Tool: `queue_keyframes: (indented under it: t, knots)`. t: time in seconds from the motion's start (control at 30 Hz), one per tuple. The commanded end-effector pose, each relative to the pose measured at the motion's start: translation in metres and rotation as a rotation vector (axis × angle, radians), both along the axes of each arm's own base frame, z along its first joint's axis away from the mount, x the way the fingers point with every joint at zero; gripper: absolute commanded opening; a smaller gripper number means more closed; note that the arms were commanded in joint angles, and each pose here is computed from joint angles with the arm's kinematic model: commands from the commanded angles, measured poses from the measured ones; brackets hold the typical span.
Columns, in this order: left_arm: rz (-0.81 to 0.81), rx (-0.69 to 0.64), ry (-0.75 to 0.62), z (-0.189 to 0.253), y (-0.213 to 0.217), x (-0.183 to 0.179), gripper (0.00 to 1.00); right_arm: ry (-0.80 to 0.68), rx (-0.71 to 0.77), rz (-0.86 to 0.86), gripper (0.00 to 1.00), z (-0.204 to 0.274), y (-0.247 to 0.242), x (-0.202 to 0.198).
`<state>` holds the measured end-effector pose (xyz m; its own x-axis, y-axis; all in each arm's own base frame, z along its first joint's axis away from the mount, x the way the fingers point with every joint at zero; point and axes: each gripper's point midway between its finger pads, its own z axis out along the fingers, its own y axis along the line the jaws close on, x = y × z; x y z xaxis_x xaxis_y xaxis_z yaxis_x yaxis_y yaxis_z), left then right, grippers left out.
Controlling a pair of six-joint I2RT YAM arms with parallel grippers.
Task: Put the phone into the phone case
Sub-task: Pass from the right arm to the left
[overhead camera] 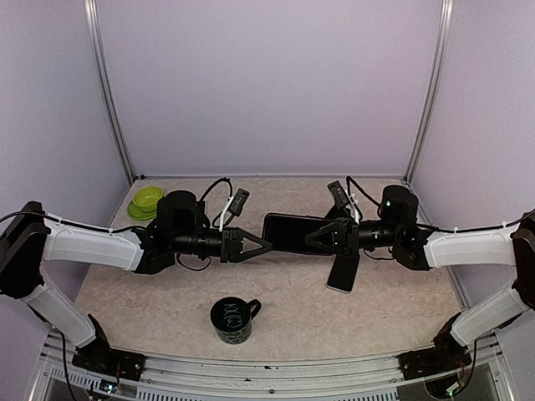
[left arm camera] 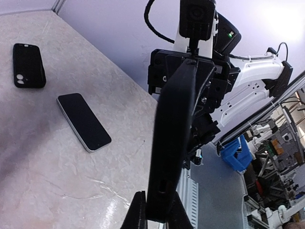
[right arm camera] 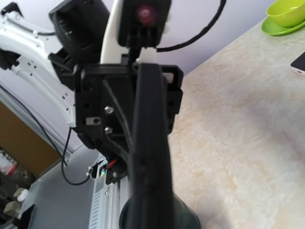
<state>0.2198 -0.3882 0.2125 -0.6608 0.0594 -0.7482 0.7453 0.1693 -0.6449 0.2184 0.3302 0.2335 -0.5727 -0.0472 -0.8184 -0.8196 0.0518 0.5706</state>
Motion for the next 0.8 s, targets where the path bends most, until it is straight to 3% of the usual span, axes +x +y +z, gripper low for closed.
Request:
queue_keyframes:
  t: [0.0,0.33,0.57,0.77]
  knots:
    - [-0.014,-0.066,-0.039,0.017,-0.007,0.001,0.0,-0.074,0.047,0.003,0.0,0.017,-0.002,-0.004]
    - [-0.038,0.04,-0.202,0.016,-0.009,-0.014,0.0,0.287,0.071,0.008,0.0,0.017,0.005,0.021]
    - [-0.024,0.08,-0.27,0.016,-0.002,-0.021,0.0,0.416,0.074,-0.034,0.0,0.008,0.007,0.033]
    - [-0.03,0.108,-0.309,0.018,0.001,-0.026,0.11,0.487,0.081,-0.056,0.0,-0.003,0.004,0.041]
